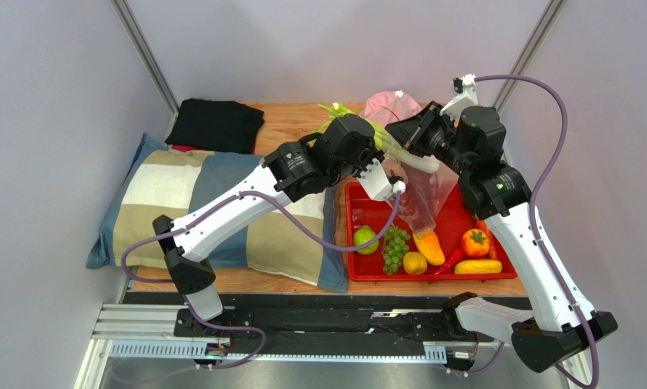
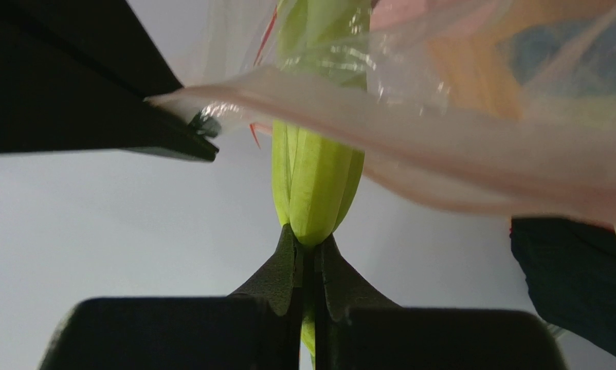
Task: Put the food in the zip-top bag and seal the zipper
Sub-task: Place the fake vegetable in the zipper food storage bag.
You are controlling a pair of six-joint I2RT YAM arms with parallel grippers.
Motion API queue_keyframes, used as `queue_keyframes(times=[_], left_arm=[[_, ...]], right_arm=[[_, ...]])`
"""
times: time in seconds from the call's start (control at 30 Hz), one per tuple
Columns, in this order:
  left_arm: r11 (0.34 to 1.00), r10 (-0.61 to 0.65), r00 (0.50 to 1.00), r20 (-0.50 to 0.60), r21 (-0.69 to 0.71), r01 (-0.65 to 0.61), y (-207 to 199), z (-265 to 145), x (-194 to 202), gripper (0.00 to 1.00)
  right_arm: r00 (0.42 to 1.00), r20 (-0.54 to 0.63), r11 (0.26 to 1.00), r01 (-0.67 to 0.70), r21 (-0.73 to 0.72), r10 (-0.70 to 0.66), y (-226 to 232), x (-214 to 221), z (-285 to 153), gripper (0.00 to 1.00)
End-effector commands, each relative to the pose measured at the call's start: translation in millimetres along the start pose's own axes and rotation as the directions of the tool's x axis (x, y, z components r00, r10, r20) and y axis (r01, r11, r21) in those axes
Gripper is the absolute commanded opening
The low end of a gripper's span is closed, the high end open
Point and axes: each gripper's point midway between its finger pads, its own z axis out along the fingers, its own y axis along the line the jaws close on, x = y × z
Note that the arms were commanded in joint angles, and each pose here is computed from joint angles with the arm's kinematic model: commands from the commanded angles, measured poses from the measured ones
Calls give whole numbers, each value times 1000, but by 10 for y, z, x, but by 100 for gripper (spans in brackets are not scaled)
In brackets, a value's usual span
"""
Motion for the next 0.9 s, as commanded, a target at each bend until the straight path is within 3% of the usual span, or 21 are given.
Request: queue_keyframes(times=[0.0, 0.6, 0.87], left_arm=[[997, -83, 997, 2, 1, 83, -6, 53, -115, 0], [958, -287, 940, 183, 85, 275, -278, -44, -577, 2], [904, -427, 875, 228, 109, 413, -253, -196, -606, 36]], right_arm=[[996, 89, 986, -2, -167, 17, 484, -308, -126, 0], [997, 62, 978, -37, -205, 50, 586, -319, -10, 0], [997, 79, 982, -1, -190, 17, 557, -324, -69, 0]])
